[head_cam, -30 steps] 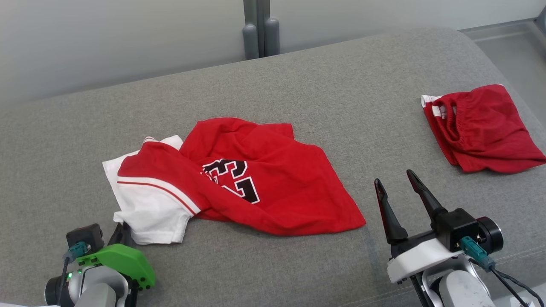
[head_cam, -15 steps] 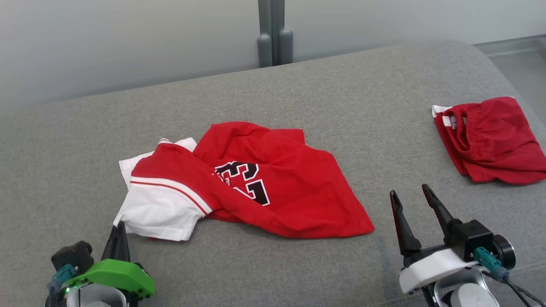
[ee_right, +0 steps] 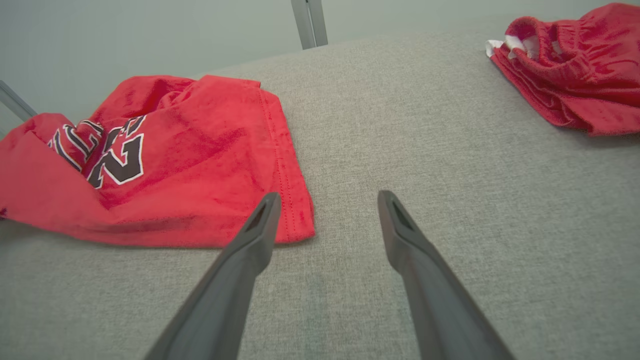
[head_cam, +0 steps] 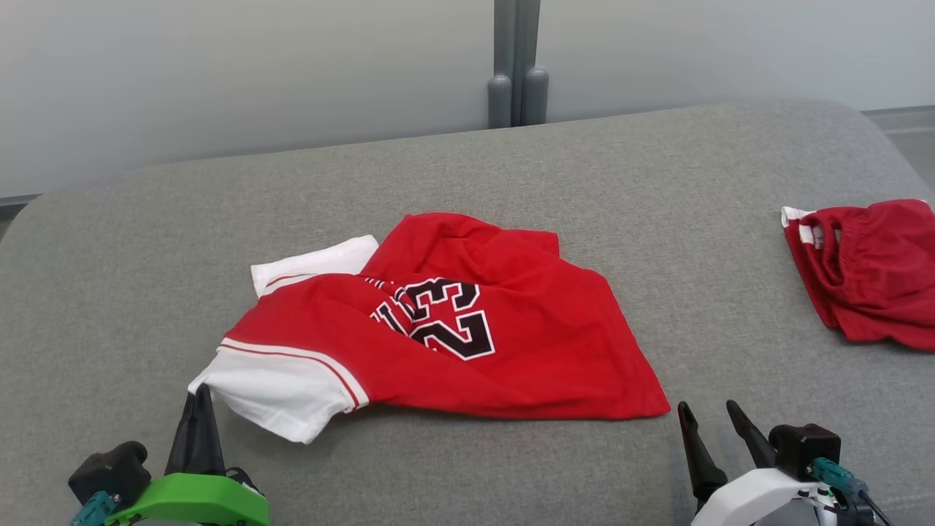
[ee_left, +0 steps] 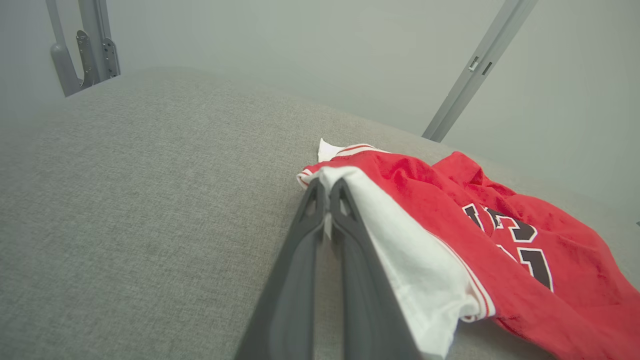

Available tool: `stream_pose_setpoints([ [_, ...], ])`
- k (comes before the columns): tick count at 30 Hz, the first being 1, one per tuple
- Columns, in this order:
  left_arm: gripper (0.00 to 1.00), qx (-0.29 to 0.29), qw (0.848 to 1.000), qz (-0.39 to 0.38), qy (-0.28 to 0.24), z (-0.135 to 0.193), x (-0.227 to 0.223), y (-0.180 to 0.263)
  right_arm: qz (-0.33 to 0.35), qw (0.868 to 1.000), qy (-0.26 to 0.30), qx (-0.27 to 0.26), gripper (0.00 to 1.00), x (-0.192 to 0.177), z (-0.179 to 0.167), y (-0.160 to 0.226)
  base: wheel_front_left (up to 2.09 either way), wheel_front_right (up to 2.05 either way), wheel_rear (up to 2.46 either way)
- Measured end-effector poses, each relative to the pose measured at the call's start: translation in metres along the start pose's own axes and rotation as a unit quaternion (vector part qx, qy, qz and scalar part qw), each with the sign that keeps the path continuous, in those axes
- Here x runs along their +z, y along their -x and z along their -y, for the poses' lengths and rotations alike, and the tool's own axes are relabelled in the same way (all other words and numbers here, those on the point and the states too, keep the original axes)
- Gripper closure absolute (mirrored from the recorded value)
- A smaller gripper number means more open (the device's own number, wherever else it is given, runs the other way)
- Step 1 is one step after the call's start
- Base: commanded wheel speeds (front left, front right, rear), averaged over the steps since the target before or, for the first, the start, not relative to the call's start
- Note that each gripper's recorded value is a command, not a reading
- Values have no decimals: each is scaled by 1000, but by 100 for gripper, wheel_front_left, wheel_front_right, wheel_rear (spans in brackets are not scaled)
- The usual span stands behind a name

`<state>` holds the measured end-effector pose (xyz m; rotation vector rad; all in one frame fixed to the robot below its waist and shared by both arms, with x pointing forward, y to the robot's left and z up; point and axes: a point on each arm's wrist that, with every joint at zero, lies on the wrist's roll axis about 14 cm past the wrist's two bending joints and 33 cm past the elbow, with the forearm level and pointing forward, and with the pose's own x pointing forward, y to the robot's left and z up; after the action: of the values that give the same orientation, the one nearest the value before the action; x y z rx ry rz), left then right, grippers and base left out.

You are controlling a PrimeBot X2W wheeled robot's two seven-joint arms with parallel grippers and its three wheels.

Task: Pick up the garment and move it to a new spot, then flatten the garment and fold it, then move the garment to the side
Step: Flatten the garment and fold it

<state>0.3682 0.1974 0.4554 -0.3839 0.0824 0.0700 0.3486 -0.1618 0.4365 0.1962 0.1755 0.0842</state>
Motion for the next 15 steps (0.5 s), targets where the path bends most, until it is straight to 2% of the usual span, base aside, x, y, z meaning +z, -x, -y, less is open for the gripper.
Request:
stream_pose_setpoints([
  [7,100,40,999,15,-2,-20,13,18,-47,999,-17,21,0,-24,-15,-13,0,0,0],
  [15,100,55,998,8,-1,-27,12,27,-100,994,-25,49,0,-51,-35,-22,0,0,0],
])
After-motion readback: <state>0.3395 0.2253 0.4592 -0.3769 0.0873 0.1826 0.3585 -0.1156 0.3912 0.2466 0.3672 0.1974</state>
